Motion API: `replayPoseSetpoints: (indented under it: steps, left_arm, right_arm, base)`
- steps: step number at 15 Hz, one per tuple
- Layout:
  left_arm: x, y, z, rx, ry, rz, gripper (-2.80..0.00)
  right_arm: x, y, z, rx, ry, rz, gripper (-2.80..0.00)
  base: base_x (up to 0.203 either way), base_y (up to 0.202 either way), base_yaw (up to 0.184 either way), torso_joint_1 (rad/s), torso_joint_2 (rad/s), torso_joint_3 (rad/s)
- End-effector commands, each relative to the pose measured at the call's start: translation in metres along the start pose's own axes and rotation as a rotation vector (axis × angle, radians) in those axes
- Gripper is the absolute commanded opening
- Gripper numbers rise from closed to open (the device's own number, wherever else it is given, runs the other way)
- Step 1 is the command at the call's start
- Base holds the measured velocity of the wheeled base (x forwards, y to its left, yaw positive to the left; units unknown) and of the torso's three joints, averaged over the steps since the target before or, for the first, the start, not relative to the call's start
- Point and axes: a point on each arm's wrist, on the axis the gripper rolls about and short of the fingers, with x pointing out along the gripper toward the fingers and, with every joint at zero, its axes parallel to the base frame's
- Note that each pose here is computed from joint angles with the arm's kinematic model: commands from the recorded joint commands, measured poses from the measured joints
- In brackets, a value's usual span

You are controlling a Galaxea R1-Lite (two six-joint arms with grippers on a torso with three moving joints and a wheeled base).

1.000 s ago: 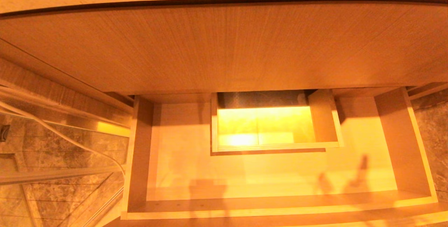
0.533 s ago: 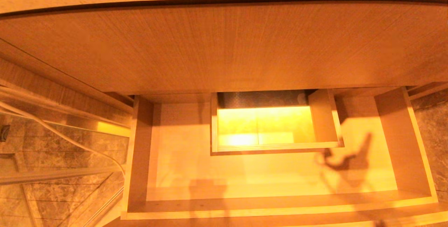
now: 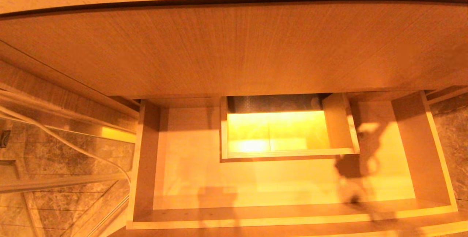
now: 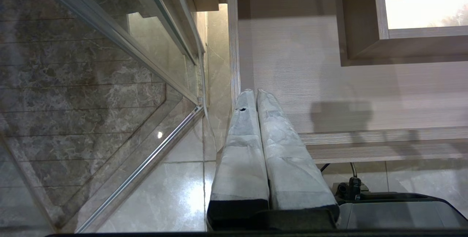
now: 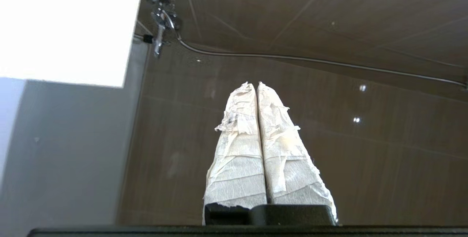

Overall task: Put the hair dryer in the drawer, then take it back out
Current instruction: Pick up the hairdryer

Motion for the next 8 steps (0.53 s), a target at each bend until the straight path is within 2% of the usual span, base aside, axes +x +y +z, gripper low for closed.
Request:
replayPoseSetpoints:
  steps: [1,6,8]
  left_arm:
    - [0.0,0.0,0.0,0.0,-0.001,0.001,-2.8]
    - [0.0,0.0,0.0,0.0,-0.001,0.001,-2.8]
    - [0.0,0.0,0.0,0.0,-0.001,0.001,-2.8]
  right_arm:
    - [0.017,0.019,0.027,-0.018,-0.001,0.032,-2.8]
    - [0.051,0.025,0.065,0.026,0.035,-0.006,-2.8]
    - [0.057,0.028,0.064,0.016,0.063,-0.019,-2.8]
  base:
    - [0.0,0.0,0.0,0.0,0.0,0.0]
    - [0.0,0.0,0.0,0.0,0.0,0.0]
    - [0.0,0.0,0.0,0.0,0.0,0.0]
